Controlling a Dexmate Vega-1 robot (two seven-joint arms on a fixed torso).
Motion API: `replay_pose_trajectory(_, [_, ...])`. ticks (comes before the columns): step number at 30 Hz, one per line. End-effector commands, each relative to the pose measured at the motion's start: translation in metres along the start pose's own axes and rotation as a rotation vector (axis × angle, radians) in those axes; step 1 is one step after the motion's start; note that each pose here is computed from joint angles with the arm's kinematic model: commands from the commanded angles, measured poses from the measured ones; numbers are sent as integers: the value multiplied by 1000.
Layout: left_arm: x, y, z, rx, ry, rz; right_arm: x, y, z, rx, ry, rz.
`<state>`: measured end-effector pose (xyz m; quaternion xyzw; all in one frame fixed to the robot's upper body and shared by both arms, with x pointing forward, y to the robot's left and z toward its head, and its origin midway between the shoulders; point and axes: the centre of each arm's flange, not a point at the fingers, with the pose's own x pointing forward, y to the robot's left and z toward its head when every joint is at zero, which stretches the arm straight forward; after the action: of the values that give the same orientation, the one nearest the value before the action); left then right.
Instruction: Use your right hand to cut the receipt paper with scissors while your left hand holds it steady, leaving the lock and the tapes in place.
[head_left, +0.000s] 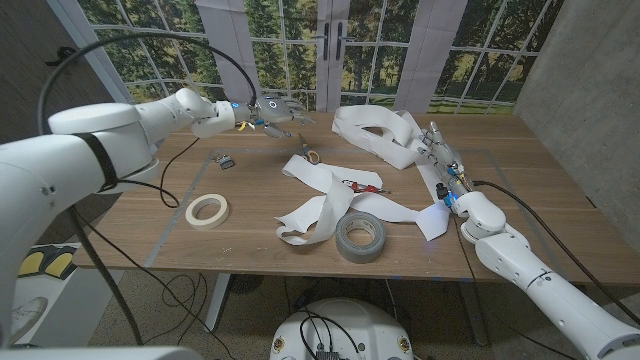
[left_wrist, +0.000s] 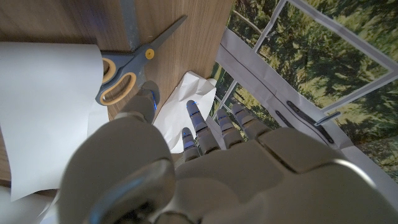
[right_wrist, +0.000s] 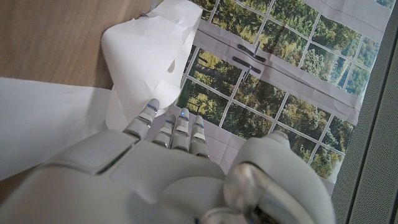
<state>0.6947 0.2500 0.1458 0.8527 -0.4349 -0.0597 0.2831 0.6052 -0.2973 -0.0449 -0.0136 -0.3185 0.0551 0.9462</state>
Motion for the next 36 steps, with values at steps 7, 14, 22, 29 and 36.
replay_pose_trajectory(7, [1,-3,-3,27,17,-16,-1,1,1,-7,4,-6])
replay_pose_trajectory(14, [3,-6,-2,33,21,-25,-3,2,1,-10,6,-4])
replay_pose_trajectory(22, [5,-7,-4,40,45,-38,-4,2,1,-9,10,-6])
replay_pose_trajectory(29, [8,-9,-1,83,48,-29,-3,2,-1,0,7,-14])
replay_pose_trajectory(36, [12,-12,1,93,53,-51,-4,1,-4,2,15,-21])
